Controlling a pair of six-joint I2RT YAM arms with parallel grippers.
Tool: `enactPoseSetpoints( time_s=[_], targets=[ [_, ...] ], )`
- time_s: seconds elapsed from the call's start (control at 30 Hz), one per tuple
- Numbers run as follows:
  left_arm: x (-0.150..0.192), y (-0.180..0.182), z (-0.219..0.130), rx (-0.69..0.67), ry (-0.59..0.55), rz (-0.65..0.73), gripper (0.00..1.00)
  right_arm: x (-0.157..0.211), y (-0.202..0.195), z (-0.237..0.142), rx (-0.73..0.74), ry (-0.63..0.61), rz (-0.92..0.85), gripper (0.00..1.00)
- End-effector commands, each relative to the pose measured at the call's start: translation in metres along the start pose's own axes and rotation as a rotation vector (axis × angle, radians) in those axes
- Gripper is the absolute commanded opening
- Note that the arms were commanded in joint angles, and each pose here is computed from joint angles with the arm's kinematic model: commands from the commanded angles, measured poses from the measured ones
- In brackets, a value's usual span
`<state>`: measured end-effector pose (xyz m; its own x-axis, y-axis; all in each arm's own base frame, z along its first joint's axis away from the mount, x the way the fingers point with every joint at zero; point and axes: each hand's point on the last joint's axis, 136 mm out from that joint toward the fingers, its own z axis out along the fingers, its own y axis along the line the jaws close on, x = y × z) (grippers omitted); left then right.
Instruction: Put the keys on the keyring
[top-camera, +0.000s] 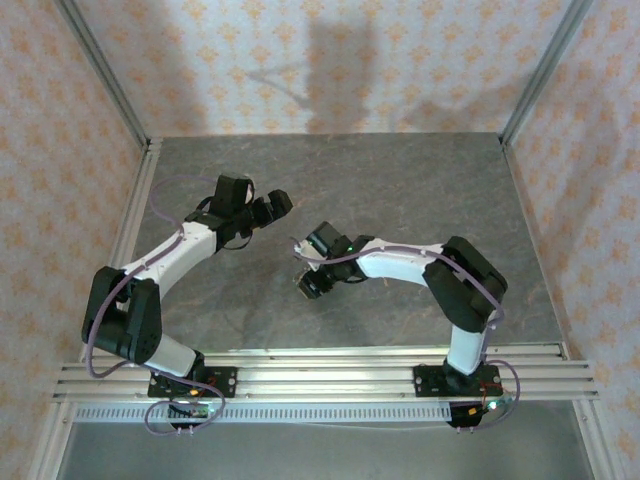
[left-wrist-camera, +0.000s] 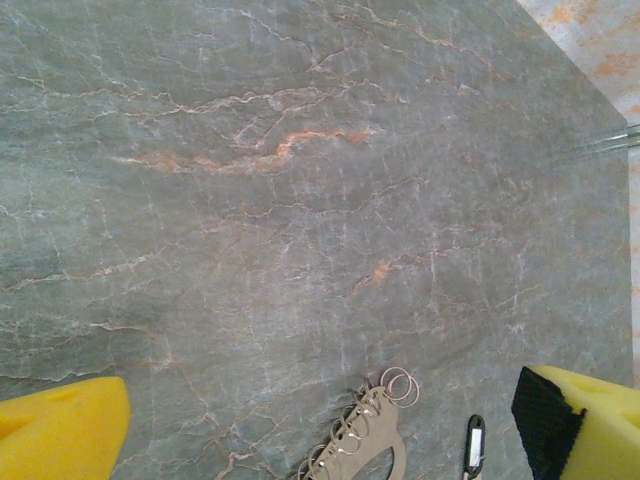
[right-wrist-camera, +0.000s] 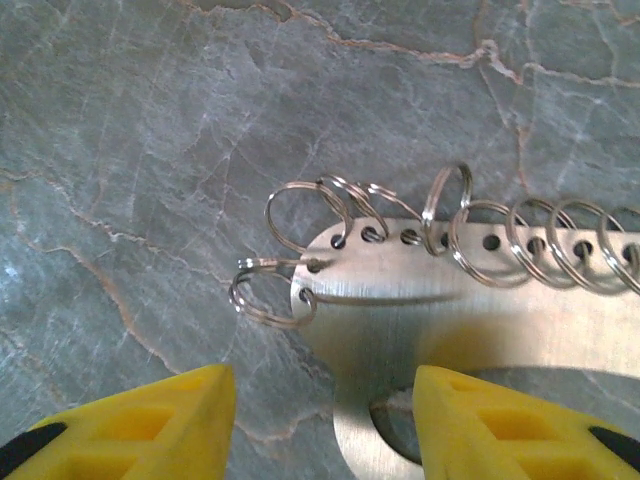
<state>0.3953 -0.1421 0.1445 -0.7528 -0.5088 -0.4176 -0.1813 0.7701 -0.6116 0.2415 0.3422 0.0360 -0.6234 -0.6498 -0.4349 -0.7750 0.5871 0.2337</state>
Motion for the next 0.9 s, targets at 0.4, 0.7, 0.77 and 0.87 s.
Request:
enactPoseSetpoints(
  time_s=[0.4, 0.7, 0.77, 0.87],
  targets=[
    [-0.007, -0.001, 0.005, 0.010, 0.005, 0.009, 1.00, -0.013, 0.005, 0.016, 0.013, 0.014, -0.071, 0.44],
    [-0.007, 0.000, 0.007, 0.015, 0.007, 0.006, 1.00, -0.015, 0.011, 0.014, -0.003, 0.014, -0.080, 0.34],
    [-0.007, 0.000, 0.008, 0.017, 0.008, 0.005, 1.00, -0.018, 0.014, 0.011, -0.013, 0.004, -0.084, 0.41],
    [-0.008, 0.000, 0.007, 0.020, 0.006, 0.004, 1.00, -0.022, 0.017, 0.006, -0.018, -0.005, -0.089, 0.44]
  ],
)
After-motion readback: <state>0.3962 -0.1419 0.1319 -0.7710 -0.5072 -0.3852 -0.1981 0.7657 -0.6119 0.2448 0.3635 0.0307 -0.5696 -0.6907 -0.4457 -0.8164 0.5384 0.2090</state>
